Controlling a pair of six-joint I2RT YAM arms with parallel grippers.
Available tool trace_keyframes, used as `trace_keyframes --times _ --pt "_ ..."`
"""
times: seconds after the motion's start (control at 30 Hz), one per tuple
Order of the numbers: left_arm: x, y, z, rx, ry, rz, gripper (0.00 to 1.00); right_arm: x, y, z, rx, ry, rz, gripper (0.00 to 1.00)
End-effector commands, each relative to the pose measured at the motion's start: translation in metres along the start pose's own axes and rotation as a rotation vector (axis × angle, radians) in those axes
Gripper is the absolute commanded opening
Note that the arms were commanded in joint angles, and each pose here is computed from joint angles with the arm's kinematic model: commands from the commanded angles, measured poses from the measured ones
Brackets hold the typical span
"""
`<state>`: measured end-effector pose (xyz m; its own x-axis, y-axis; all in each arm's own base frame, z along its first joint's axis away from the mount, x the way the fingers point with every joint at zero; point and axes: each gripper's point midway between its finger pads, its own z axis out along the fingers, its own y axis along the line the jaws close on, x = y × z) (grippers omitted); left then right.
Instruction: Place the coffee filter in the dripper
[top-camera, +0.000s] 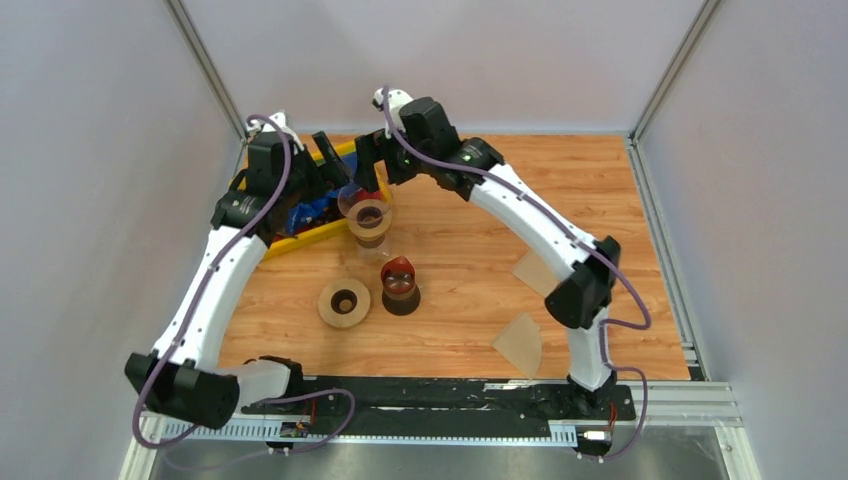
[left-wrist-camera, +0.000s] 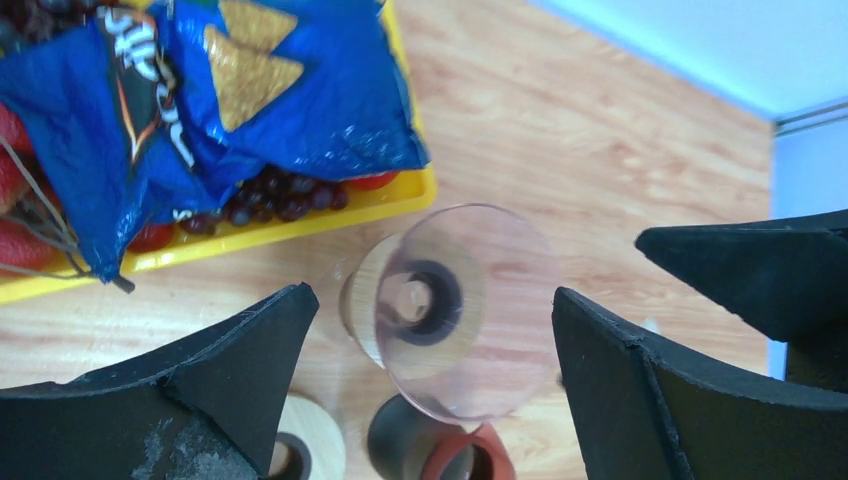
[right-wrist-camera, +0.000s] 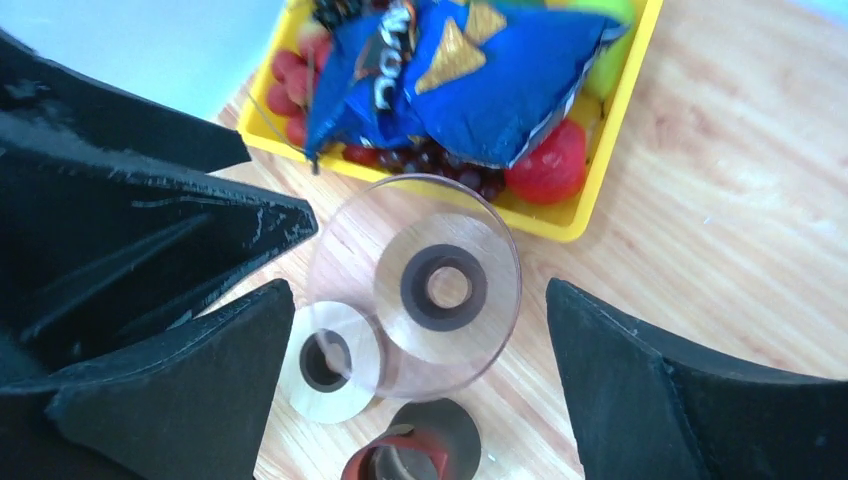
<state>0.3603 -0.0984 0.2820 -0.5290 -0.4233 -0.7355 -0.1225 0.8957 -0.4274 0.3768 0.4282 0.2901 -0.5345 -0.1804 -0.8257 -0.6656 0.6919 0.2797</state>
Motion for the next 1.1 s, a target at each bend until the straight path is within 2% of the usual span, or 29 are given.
trace_keyframes --times 0.0,0.1,0.23,0.33,0.53,0.73,0.83,1.07 --pt "-0.036 -0.020 -0.050 0.101 -0.160 0.020 1.00 -0.075 0.010 -0.093 0.009 -0.286 -0.072 1.00" --pt "-0.034 -0.007 -0.079 0.090 -0.228 -0.006 1.00 -0.057 -0.032 -0.127 0.176 -0.298 -0.045 1.00" --pt "-0.005 0.013 -0.097 0.093 -0.231 -0.035 1.00 -0.005 -0.111 -0.160 0.336 -0.252 0.127 1.00" --pt "0.026 0.033 -0.101 0.055 -0.173 -0.006 1.00 0.031 -0.156 -0.188 0.427 -0.244 0.257 1.00" --pt "0.081 0.075 -0.119 -0.022 -0.088 0.019 1.00 0.116 -0.219 -0.229 0.703 -0.209 0.375 1.00" --pt "0.131 0.094 -0.111 -0.017 -0.016 -0.051 1.00 0.201 -0.262 -0.237 0.810 -0.086 0.539 1.00" --pt "0.143 0.097 -0.106 -0.008 0.001 -0.076 1.00 0.225 -0.284 -0.240 0.886 -0.058 0.589 1.00" --pt "0.156 0.097 -0.095 0.008 0.035 -0.094 1.00 0.265 -0.308 -0.217 0.914 0.050 0.660 0.97"
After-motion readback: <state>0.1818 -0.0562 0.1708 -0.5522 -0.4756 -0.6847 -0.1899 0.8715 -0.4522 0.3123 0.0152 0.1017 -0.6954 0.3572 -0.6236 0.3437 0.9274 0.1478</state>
